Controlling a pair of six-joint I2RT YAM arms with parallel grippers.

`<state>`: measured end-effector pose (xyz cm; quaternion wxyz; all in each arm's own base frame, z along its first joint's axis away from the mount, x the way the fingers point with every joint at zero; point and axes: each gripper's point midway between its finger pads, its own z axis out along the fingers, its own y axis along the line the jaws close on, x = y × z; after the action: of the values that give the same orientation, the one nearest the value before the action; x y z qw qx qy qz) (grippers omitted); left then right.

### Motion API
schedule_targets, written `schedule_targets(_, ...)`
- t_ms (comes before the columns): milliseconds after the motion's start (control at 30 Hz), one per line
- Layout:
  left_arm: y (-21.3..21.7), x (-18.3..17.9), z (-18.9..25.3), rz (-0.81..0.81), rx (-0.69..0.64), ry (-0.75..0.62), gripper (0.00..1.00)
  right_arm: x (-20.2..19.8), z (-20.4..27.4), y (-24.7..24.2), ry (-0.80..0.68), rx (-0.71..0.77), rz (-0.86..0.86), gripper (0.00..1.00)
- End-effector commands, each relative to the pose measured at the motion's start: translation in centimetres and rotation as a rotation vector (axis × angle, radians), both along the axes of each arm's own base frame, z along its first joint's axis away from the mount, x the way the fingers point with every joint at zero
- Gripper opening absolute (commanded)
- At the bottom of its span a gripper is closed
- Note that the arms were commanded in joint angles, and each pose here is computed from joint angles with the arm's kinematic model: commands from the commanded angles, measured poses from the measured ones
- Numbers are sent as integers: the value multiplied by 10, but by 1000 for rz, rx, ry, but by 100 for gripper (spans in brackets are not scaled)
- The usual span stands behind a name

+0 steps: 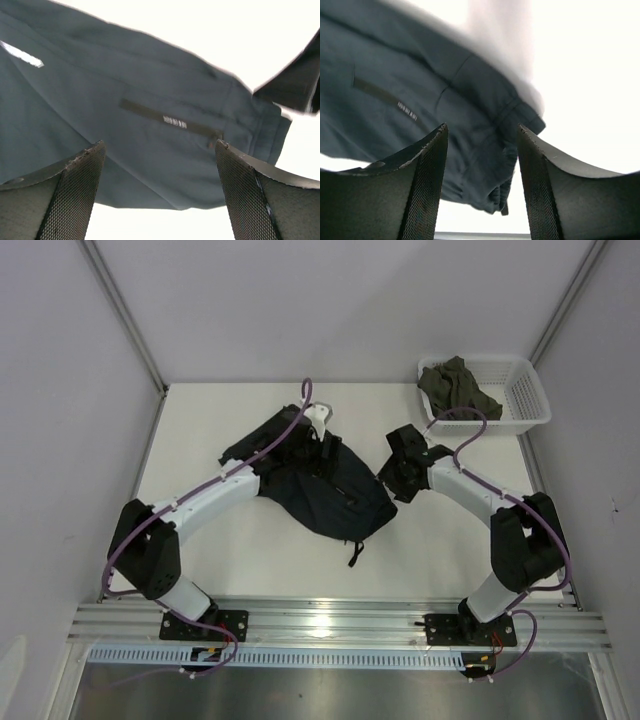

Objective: Fold and stack the shorts
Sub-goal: Fold the shorts

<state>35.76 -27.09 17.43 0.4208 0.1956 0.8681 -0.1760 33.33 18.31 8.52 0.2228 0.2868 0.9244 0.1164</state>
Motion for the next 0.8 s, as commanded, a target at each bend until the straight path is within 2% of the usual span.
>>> schedule_targets(0,-3,-17,22,13,-48,-64,91,15,12,-21,-54,-62,-65,59)
schedule_targets(233,-8,-68,23,-37,-57,-73,92,-3,5,-26,-68,-80,14,59)
schedule_targets(367,-23,-101,26,-83,-64,-72,92,-17,24,-24,-171,-48,88,59)
schedule_targets(467,-33,-118,26,-115,-67,-84,93,-32,22,-32,-209,-89,121,58)
schedule_targets(600,-42,-132,10,-152,-65,-50,93,-47,40,-26,-342,0,209,55)
schedule_targets(767,-52,-140,-12,-136,12,-19,93,-64,37,-20,-375,42,279,53)
